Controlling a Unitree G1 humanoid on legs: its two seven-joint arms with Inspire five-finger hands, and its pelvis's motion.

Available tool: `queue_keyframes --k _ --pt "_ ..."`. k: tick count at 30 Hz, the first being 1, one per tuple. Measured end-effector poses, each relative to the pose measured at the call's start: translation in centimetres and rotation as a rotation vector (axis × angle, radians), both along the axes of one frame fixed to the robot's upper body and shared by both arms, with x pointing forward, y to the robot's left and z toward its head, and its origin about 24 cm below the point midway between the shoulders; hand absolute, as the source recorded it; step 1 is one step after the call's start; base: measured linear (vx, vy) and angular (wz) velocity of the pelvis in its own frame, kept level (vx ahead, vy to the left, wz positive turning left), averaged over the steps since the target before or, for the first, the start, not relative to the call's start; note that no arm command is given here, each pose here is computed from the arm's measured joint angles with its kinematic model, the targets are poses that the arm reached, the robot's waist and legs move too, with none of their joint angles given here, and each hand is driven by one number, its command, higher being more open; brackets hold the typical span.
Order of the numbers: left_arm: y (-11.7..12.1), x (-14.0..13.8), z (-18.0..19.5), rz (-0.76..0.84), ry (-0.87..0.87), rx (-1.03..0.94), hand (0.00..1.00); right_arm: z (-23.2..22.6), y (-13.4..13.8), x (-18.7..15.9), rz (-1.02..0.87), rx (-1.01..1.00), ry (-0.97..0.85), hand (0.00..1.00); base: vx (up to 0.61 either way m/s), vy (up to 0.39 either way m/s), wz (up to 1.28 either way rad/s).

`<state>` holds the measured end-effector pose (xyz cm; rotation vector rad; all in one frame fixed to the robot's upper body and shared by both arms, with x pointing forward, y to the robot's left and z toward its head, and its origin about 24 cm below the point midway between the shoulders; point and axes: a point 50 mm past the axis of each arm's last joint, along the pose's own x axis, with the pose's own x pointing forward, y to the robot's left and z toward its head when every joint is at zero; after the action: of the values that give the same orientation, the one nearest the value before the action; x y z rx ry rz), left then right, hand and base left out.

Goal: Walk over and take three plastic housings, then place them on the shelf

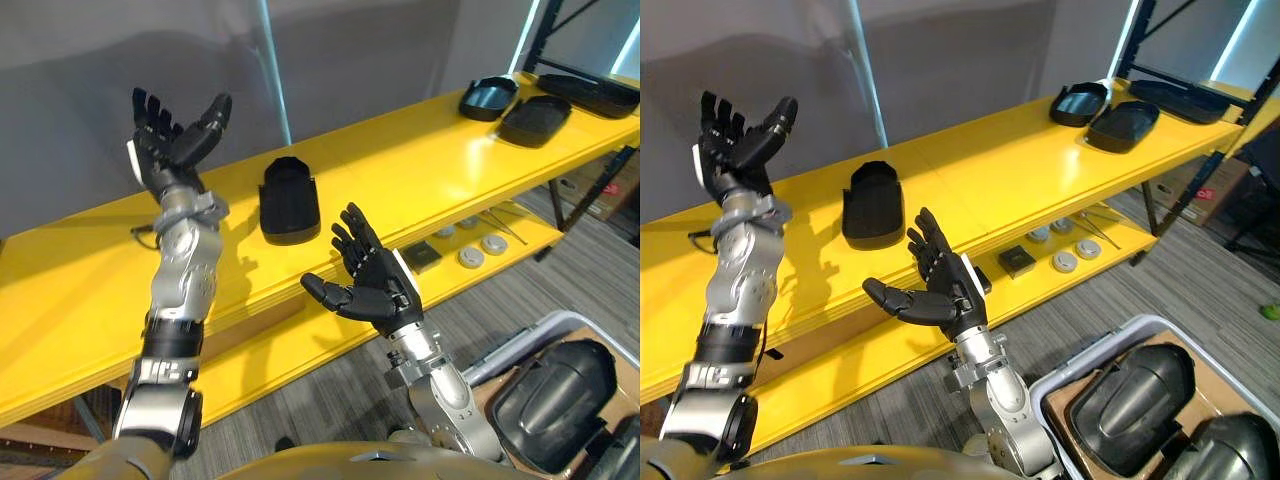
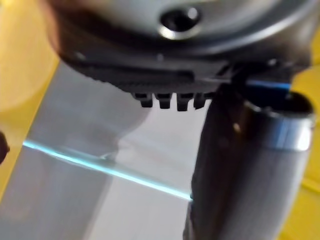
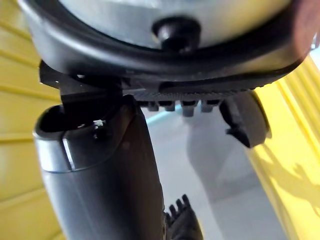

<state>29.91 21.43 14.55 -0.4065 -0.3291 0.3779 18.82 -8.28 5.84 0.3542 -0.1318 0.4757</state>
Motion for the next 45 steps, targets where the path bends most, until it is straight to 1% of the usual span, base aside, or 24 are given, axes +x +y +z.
queue_keyframes --k 2,3,4,6,8,12,16,19,22,24,27,30,33,37,39,41,45 --pt "0.0 -2.1 -1.9 -0.017 0.03 0.016 1.0 0.6 0.3 0.5 0.013 -0.01 -0.037 1.0 0.03 -0.013 0.37" --pt "-0.1 -3.4 -3.5 -0.045 0.063 0.0 1.0 1.1 0.4 1.0 0.02 -0.012 -0.065 1.0 0.01 -0.014 0.41" --pt "-0.2 -4.1 -4.3 -0.057 0.081 -0.012 1.0 1.4 0.4 1.4 0.025 -0.014 -0.081 1.0 0.02 -0.008 0.51" --pt "-0.6 -6.6 -7.1 -0.116 0.151 -0.037 1.0 2.2 0.6 3.0 0.05 -0.04 -0.134 1.0 0.01 0.003 0.51" --pt "-0.9 -7.8 -8.2 -0.16 0.172 -0.045 1.0 2.4 0.8 4.2 0.055 -0.065 -0.149 1.0 -0.01 0.007 0.53" --pt "-1.2 -9.1 -8.6 -0.216 0.165 -0.05 1.0 1.6 1.7 5.6 0.056 -0.135 -0.115 1.0 -0.01 0.002 0.35" --pt "-1.7 -10.6 -7.8 -0.284 0.076 -0.057 1.0 0.4 2.9 6.4 0.03 -0.186 -0.034 1.0 -0.01 -0.008 0.18" --pt "-1.9 -10.9 -7.9 -0.316 0.061 -0.059 1.0 0.0 3.6 6.8 0.007 -0.218 -0.002 1.0 -0.02 -0.015 0.13" --pt "-2.5 -11.0 -7.9 -0.337 0.038 -0.082 1.0 0.9 4.2 8.1 -0.045 -0.248 -0.034 1.0 -0.08 -0.012 0.09" --pt "-3.5 -10.3 -7.0 -0.375 -0.045 -0.107 1.0 3.8 4.6 10.2 -0.109 -0.263 -0.141 1.0 -0.16 0.003 0.06" --pt "-4.9 -9.2 -5.6 -0.418 -0.137 -0.125 1.0 7.1 5.1 11.6 -0.175 -0.232 -0.239 1.0 -0.16 -0.008 -0.09" --pt "-5.5 -9.1 -5.0 -0.412 -0.175 -0.157 1.0 7.8 6.2 11.4 -0.177 -0.195 -0.249 1.0 -0.06 -0.024 -0.1" --pt "-5.8 -9.2 -4.5 -0.406 -0.198 -0.172 1.0 8.2 6.7 10.9 -0.189 -0.207 -0.281 1.0 0.01 -0.023 -0.04" --pt "-5.7 -9.3 -4.4 -0.364 -0.223 -0.204 1.0 11.0 7.6 9.4 -0.206 -0.08 -0.355 1.0 0.04 -0.044 -0.11" --pt "-5.7 -9.4 -4.3 -0.354 -0.232 -0.211 1.0 12.4 7.6 8.7 -0.22 -0.022 -0.403 1.0 0.05 -0.043 -0.11" --pt "-5.9 -9.4 -4.4 -0.347 -0.235 -0.229 1.0 13.1 7.5 8.4 -0.252 -0.012 -0.439 1.0 0.03 -0.024 -0.1" --pt "-5.9 -9.4 -4.4 -0.342 -0.235 -0.24 1.0 12.3 7.0 8.4 -0.301 -0.004 -0.395 1.0 0.03 -0.01 -0.13"
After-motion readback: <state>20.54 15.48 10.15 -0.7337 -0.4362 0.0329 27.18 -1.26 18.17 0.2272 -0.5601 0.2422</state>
